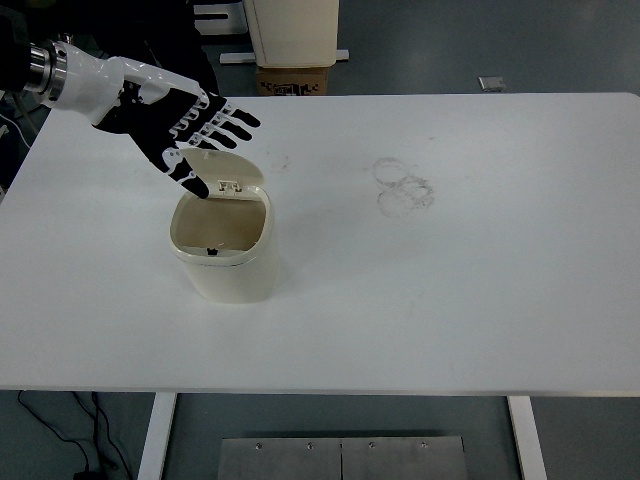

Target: Close trash bin

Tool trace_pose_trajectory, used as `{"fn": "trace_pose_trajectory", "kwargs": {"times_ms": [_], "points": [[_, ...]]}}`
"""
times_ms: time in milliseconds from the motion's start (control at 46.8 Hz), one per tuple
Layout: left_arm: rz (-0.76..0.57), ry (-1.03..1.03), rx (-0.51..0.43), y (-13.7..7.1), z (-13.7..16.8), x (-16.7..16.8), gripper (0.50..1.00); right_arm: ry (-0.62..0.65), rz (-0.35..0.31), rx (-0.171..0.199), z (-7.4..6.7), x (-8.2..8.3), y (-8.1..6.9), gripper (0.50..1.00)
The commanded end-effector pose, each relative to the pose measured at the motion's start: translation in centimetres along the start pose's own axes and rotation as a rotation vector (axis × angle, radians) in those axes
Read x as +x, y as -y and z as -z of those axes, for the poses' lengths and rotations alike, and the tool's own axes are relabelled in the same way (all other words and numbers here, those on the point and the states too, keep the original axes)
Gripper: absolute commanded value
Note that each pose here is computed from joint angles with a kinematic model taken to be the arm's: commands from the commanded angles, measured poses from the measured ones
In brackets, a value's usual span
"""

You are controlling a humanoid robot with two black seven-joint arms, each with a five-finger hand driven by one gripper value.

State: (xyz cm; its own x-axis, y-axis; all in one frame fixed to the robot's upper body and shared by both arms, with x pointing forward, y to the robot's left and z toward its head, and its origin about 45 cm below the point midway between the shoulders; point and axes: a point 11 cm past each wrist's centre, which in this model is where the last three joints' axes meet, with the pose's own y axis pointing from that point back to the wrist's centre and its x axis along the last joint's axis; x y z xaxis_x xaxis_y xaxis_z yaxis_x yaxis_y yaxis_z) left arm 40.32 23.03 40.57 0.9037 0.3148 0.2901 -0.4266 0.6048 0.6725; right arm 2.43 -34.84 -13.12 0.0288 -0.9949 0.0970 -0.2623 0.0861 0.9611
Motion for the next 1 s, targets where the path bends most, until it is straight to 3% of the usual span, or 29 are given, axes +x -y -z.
{"fn": "trace_pose_trajectory", "kwargs": {"times_ms": [0, 406, 983], "points": [[0.013, 0.006, 0.014, 0.1, 0.1, -0.4, 1.0, 0.0, 0.0, -0.001, 0.0, 0.0, 0.0, 0.991], [0.071, 0.004, 0.112, 0.6, 1.7, -2.2, 1.0, 0.0, 0.0, -0.001, 0.0, 0.0, 0.0, 0.991], [0.118, -0.006, 0.144, 1.2, 2.7, -3.7, 1.0, 0.0, 0.0, -0.001, 0.0, 0.0, 0.0, 0.991]]}}
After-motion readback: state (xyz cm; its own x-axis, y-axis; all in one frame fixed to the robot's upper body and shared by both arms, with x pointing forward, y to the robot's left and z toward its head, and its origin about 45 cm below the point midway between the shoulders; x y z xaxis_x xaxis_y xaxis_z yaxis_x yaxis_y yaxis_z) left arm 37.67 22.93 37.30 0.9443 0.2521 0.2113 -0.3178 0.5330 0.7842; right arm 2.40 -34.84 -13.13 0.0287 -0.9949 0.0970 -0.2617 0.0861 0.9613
